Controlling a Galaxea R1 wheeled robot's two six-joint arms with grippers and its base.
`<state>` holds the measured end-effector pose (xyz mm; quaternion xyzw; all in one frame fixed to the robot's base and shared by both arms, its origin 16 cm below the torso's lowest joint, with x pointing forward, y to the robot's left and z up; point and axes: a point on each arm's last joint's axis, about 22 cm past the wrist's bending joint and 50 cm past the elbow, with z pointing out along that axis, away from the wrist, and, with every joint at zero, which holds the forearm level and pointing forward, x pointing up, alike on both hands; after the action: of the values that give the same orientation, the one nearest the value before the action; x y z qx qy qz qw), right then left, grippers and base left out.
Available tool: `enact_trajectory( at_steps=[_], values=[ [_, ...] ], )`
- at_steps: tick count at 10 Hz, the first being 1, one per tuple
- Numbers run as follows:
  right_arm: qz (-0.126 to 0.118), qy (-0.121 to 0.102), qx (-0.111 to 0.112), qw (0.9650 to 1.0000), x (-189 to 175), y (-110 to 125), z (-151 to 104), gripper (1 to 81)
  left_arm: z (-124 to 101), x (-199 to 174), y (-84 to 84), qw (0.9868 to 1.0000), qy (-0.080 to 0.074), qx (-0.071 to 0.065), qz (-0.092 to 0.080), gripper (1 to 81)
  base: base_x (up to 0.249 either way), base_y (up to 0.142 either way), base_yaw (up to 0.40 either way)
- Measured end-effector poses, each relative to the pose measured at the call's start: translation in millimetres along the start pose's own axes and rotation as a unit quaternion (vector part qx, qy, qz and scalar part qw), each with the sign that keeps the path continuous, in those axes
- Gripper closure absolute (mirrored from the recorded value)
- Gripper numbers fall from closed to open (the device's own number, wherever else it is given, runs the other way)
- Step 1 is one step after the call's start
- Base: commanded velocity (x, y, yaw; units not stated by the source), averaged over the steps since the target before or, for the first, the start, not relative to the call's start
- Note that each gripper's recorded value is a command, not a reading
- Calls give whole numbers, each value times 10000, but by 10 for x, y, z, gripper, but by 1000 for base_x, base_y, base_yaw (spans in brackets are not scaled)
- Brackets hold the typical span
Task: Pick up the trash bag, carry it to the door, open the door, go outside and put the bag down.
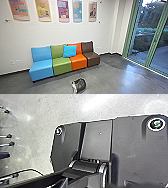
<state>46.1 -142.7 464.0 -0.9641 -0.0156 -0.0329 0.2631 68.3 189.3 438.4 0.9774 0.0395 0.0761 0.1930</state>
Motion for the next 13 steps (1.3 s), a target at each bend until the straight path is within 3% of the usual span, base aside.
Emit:
enact_trajectory(
  at_steps=[13],
  values=[
    [-1, 2, 5, 10000, 3, -5, 1, 10, 2, 7, 6, 10000, 8, -4, 1, 10, 134, 61, 0]
  ],
)
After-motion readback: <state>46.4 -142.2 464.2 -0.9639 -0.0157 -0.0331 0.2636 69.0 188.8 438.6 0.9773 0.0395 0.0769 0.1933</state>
